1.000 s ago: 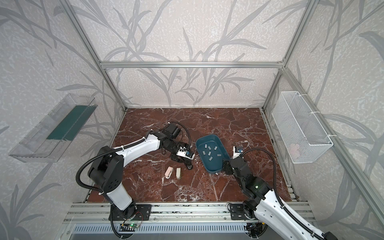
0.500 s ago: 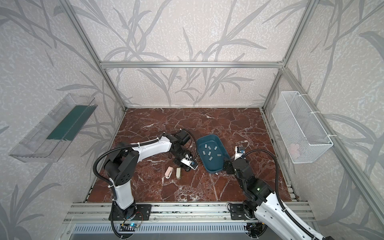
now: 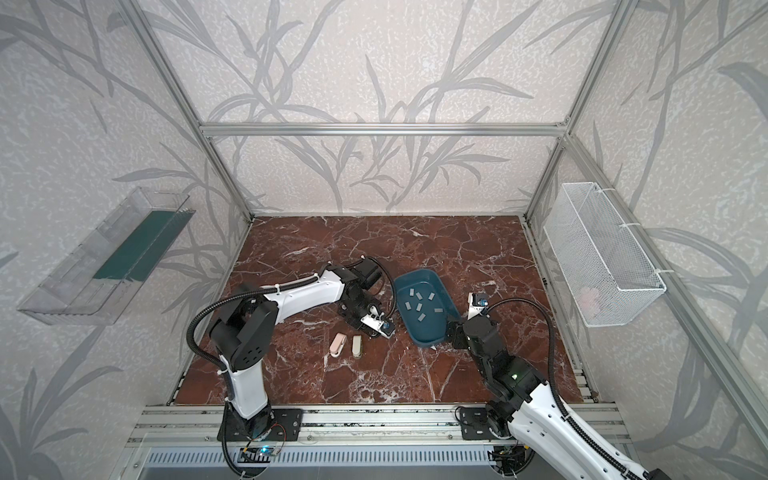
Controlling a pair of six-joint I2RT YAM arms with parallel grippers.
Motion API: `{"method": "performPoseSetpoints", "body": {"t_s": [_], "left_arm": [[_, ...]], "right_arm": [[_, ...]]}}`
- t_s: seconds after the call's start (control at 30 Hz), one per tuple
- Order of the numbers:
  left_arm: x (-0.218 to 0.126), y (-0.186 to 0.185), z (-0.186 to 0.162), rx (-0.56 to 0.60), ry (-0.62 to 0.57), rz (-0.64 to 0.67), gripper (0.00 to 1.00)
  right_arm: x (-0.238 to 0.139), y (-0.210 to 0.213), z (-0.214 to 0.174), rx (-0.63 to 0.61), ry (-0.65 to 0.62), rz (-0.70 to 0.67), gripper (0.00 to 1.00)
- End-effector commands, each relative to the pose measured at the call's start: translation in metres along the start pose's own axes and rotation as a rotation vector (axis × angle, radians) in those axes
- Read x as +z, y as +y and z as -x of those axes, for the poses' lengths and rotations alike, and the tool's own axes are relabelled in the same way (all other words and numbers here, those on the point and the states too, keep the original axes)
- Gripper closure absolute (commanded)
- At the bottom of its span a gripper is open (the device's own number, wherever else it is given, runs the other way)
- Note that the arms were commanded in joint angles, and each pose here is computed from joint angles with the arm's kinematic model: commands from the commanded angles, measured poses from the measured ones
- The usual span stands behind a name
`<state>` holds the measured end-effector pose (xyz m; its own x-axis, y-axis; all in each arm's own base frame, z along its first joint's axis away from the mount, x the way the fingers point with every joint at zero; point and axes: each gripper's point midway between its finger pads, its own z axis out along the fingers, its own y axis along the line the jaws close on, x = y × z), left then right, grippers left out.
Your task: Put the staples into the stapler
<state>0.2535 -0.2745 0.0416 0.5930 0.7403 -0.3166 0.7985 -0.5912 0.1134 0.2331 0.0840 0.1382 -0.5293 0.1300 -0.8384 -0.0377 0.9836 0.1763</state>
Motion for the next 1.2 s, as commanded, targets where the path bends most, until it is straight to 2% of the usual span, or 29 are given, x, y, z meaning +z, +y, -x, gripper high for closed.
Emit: {"method": "performPoseSetpoints", "body": {"t_s": [0.0,0.27,0.37,0.6,0.77,0.9,1.0,1.17], "left_arm": [[-0.010,-0.003,-0.003,0.013,0.029,-0.011,0.66],[-0.022,-0.002,-0.008,-0.011,0.018,0.017,0.59],[-0.024,-0.002,-0.013,-0.018,0.021,0.023,0.62],[-0.017,-0.007,-0.015,-0.016,0.021,-0.011,0.62],[-0.021,-0.005,-0.014,-0.011,0.020,-0.003,0.75],[-0.031,-0.002,-0.006,-0.020,-0.014,0.007,0.99],[-0.048,0.005,0.001,-0.044,-0.050,0.050,1.00],[-0.097,0.027,0.024,-0.107,-0.121,0.197,1.00]], "right_arm": [[-0.002,0.004,0.008,0.008,-0.021,0.018,0.10],[-0.001,0.005,0.007,0.007,-0.014,0.019,0.10],[-0.001,0.006,0.006,0.007,-0.010,0.023,0.11],[0.000,0.008,0.005,0.004,-0.003,0.036,0.11],[0.001,0.009,0.004,0.004,-0.001,0.040,0.11],[0.000,0.014,0.005,0.009,0.000,0.067,0.11],[-0.001,0.027,0.007,0.016,0.013,0.135,0.12],[-0.004,0.063,0.003,0.068,0.100,0.305,0.13]]}}
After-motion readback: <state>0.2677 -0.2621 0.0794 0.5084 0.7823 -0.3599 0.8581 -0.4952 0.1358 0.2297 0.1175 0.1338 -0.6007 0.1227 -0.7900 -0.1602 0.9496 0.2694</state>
